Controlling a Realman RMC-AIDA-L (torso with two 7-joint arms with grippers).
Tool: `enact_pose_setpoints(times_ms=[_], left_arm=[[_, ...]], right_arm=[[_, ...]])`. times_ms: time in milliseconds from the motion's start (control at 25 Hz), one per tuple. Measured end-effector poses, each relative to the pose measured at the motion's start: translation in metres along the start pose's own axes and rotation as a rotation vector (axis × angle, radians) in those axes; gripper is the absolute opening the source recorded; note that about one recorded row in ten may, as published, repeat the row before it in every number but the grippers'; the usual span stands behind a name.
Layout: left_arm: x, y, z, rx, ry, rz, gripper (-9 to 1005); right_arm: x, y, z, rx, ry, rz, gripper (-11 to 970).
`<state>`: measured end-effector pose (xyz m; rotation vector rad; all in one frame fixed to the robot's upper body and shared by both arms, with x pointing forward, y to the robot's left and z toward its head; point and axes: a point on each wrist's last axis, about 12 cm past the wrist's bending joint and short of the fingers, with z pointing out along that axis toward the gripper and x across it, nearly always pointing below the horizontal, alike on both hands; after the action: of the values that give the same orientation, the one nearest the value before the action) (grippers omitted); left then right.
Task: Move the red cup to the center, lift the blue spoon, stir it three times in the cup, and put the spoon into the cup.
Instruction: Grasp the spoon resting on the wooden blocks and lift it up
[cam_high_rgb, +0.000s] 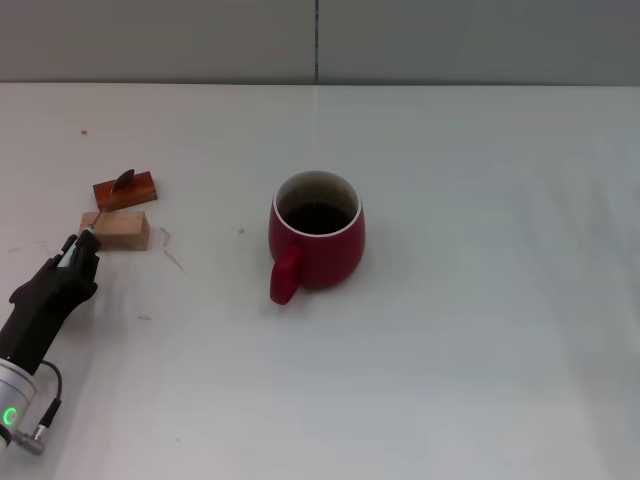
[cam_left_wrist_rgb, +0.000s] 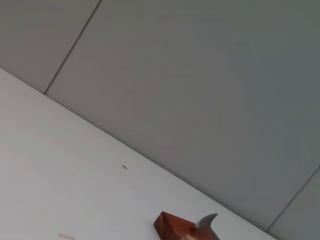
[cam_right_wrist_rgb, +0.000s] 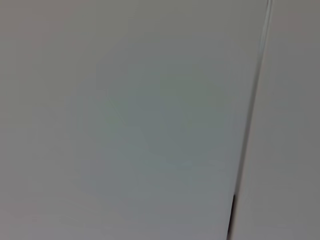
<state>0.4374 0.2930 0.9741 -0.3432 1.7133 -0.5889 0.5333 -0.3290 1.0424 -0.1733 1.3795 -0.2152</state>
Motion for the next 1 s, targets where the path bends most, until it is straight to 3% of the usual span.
enact_pose_setpoints(times_ms=[1000], left_arm=[[-0.0026, -0.0013, 0.0003, 0.026, -0.008, -0.028, 157]], right_arm=[[0.0002, -0.0002, -0.0004, 0.001, 0.001, 0.0, 597]])
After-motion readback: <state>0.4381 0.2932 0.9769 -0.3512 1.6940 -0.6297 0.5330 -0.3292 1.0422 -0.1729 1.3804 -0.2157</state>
